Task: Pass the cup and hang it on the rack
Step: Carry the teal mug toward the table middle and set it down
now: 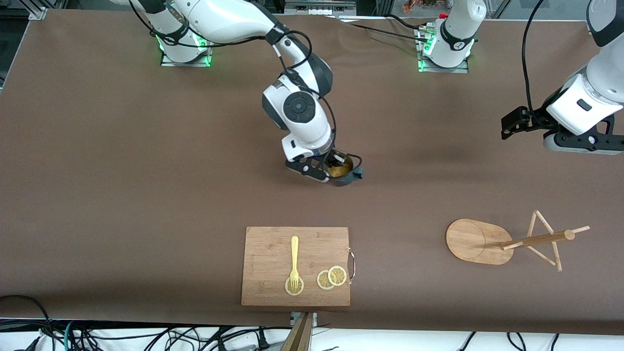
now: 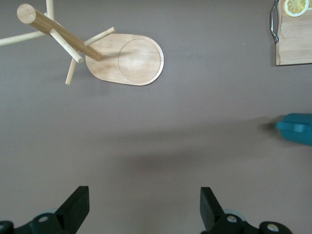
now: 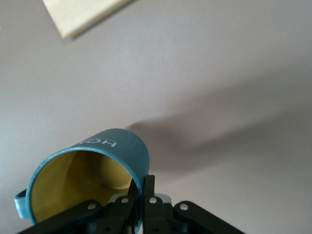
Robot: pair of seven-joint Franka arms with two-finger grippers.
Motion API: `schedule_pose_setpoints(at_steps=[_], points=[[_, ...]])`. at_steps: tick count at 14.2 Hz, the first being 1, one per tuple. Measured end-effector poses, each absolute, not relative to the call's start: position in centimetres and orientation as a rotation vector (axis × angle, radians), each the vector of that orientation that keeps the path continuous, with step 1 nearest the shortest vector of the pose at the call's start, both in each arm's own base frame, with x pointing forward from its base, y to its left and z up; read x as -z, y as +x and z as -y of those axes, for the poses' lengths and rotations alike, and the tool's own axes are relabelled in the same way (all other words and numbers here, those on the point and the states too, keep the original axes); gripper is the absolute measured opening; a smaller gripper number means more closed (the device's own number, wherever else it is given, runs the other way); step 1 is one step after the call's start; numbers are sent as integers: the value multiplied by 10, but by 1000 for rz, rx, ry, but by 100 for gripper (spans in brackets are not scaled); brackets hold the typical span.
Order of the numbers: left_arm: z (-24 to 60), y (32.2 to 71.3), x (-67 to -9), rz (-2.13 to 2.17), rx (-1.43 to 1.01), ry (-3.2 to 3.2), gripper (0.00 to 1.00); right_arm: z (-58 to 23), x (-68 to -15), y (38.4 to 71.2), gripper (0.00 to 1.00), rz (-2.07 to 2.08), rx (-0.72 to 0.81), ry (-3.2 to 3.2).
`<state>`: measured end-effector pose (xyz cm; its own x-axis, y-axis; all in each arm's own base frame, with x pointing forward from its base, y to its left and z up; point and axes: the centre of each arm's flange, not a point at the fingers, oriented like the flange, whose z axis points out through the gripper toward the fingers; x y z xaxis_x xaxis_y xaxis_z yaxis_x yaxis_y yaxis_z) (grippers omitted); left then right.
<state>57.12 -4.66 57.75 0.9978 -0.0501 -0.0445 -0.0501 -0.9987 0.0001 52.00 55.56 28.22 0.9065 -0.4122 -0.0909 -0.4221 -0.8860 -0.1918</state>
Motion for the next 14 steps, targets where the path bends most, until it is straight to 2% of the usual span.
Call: schedule_pose_setpoints(at_steps=[3,10,12,14], points=[[46,567,-580,-79,-108,-3136,100,-573,-268,500,4,-583,-54,-2896],[63,541,-574,-132,-74,-3138,100,-564,-262,514,4,-394,175,-2988],[65,535,-567,-140,-86,-3136,100,-564,-260,516,19,-370,191,-2992],[66,534,-560,-144,-104,-3134,100,-562,-270,520,39,-365,201,-3002]])
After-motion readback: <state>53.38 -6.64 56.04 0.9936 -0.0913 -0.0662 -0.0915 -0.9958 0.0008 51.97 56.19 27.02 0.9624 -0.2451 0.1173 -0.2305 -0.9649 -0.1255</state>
